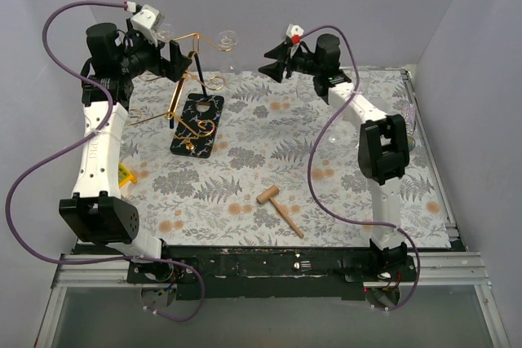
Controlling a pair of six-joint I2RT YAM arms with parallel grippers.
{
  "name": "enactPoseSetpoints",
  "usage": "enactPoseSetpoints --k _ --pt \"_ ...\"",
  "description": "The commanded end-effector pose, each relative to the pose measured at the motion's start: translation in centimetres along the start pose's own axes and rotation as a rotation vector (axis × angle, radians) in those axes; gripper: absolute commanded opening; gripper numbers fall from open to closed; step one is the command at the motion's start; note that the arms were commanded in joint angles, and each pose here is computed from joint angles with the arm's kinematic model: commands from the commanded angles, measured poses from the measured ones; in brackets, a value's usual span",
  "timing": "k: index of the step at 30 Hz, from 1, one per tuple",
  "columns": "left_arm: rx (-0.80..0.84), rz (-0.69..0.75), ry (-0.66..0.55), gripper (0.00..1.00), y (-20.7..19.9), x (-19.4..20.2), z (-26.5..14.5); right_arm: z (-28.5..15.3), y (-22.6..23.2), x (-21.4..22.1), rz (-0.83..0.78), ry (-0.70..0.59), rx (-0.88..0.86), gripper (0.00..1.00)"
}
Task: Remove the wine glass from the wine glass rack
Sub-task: Pick up the wine glass from the wine rack.
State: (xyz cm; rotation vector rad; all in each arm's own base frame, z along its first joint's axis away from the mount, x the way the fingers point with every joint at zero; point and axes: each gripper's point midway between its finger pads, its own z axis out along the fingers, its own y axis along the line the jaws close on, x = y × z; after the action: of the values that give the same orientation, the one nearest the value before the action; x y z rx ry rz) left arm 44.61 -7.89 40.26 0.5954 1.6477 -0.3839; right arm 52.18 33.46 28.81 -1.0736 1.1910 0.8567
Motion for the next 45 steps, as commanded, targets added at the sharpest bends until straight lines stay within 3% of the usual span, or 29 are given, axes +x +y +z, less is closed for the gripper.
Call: enactPoseSetpoints --k 1,8,18,38,45 --pt "-0.063 0.048 -0.008 0.98 0.5 -1.7 -1.4 4.1 -0.5 -3.8 -0.125 -0.161 0.038 0.62" --pt "-0.04 -0.082 -0.007 0.98 -0.7 -1.2 -1.6 7.0 -0.6 -1.2 -0.09 -0.202 0.105 0.57" --pt "-0.012 -0.087 0.015 0.98 -1.8 -1.0 -2.2 10.7 -3.1 0.9 -0.08 -0.226 0.308 0.56" --pt "0.01 -0.15 0.056 0.98 -1.8 0.1 -1.3 13.3 -2.6 0.9 -0.055 -0.291 0.385 0.5" --pt "0.001 -0.158 0.066 0.98 -1.5 0.5 -1.0 13.8 -2.1 1.5 -0.029 -0.284 0.383 0.41"
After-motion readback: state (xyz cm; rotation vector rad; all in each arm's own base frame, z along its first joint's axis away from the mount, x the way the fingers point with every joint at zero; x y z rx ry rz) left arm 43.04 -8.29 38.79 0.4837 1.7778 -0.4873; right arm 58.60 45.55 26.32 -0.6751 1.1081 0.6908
